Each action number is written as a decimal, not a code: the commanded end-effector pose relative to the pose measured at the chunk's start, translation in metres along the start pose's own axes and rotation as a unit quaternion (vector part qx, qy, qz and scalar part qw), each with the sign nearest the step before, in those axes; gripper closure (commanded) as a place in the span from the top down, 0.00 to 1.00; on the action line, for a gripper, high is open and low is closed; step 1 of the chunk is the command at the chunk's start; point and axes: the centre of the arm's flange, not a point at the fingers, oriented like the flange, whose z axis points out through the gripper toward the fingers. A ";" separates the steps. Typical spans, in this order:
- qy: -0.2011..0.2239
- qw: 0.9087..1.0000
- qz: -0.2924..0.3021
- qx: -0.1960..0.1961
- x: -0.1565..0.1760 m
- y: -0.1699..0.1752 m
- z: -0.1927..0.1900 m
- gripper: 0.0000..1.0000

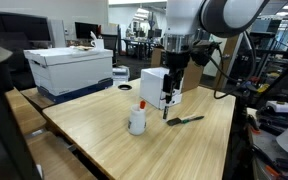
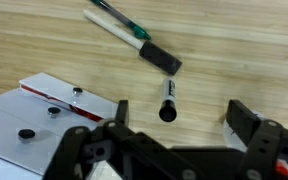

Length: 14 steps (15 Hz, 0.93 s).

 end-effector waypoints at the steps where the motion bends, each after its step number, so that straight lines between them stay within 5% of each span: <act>1: 0.000 1.000 -0.004 0.015 -0.004 0.002 0.007 1.00; 14: -0.012 1.000 -0.013 0.019 0.007 -0.007 0.028 1.00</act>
